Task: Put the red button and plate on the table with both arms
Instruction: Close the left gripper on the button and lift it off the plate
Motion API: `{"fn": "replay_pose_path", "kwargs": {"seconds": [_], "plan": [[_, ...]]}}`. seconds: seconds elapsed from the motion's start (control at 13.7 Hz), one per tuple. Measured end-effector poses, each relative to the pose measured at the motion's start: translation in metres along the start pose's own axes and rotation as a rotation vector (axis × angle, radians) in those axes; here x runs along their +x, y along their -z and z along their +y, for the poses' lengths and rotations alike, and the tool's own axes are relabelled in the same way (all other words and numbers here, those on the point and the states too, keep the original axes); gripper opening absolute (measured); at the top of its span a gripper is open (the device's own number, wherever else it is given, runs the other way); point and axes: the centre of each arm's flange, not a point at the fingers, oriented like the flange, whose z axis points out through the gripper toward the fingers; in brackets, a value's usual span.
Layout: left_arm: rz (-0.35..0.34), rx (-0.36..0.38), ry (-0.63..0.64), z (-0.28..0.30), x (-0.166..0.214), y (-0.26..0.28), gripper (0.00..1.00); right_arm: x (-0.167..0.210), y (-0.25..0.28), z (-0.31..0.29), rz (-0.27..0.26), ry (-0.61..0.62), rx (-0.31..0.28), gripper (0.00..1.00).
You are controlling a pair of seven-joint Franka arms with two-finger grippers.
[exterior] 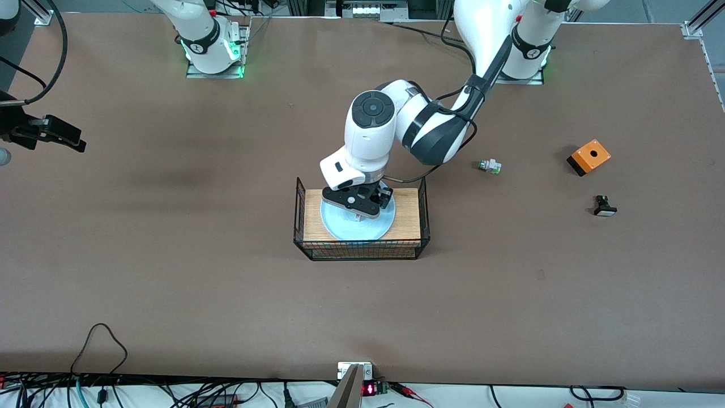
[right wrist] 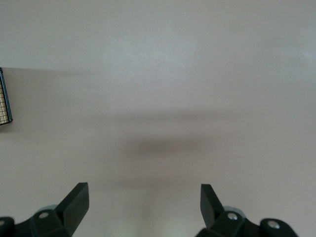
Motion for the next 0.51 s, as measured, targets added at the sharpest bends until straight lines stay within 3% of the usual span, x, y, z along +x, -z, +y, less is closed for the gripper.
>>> {"fn": "replay_pose_path", "kwargs": {"seconds": [0.22, 0.36, 0.51], "plan": [[0.009, -0.001, -0.002, -0.001, 0.002, 0.004, 0.34, 0.0, 0.0, 0.0, 0.0, 0.0, 0.001, 1.0], [0.036, -0.01, 0.004, -0.001, 0.009, 0.025, 0.34, 0.0, 0.0, 0.0, 0.001, 0.0, 0.002, 1.0], [0.008, 0.015, 0.022, -0.013, 0.009, 0.076, 0.34, 0.0, 0.0, 0.0, 0.002, 0.0, 0.002, 1.0]]}}
